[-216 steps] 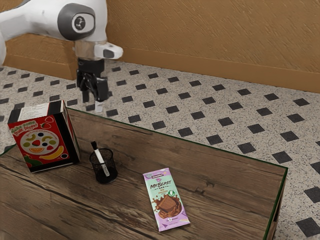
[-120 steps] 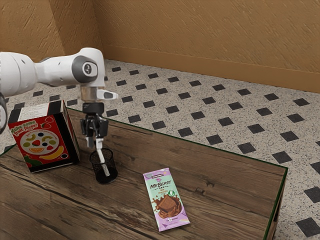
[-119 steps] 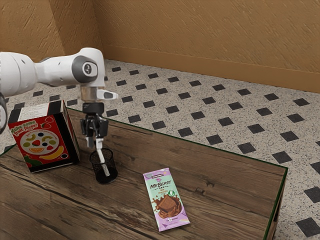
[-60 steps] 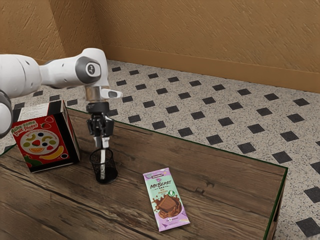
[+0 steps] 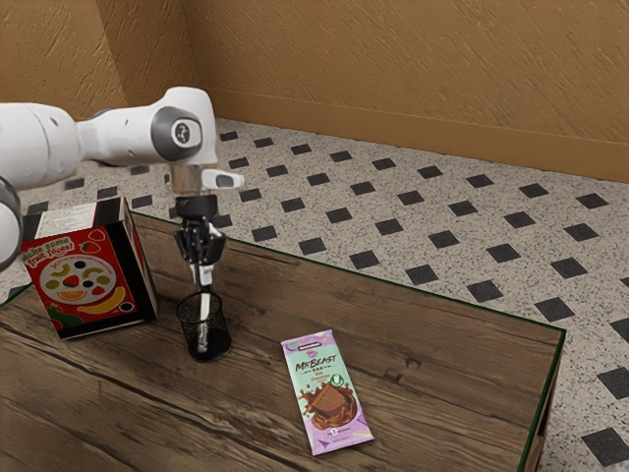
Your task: Take the marker out of the pen holder and place it to the left of the pen holder.
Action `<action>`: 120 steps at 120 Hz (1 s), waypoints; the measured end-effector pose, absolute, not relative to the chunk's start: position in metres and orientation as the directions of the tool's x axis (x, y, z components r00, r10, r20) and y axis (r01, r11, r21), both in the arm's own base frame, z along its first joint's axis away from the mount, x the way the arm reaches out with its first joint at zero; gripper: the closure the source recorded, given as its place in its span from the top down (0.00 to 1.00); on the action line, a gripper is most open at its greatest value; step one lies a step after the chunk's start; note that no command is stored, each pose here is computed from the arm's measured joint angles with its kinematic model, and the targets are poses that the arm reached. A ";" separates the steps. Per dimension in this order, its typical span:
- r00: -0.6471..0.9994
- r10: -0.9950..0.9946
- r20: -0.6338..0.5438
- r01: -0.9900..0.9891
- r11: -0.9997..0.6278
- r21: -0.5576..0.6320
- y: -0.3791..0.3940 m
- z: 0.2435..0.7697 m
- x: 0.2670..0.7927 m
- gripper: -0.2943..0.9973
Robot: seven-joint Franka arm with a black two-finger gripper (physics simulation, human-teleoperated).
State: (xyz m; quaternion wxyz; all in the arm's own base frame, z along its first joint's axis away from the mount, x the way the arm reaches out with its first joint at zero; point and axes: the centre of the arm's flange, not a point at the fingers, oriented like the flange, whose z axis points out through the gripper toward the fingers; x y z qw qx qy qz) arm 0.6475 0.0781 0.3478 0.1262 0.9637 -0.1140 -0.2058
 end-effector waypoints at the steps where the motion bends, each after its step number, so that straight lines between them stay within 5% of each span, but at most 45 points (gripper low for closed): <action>1: 0.889 -0.272 -0.368 -0.168 -0.942 0.290 0.078 0.348 0.647 0.25; 65: 0.862 -0.298 -0.410 -0.289 -0.954 0.086 0.026 0.515 0.552 0.16; 120: 0.629 -0.211 -0.748 -0.250 -0.966 0.062 0.099 0.373 0.540 0.16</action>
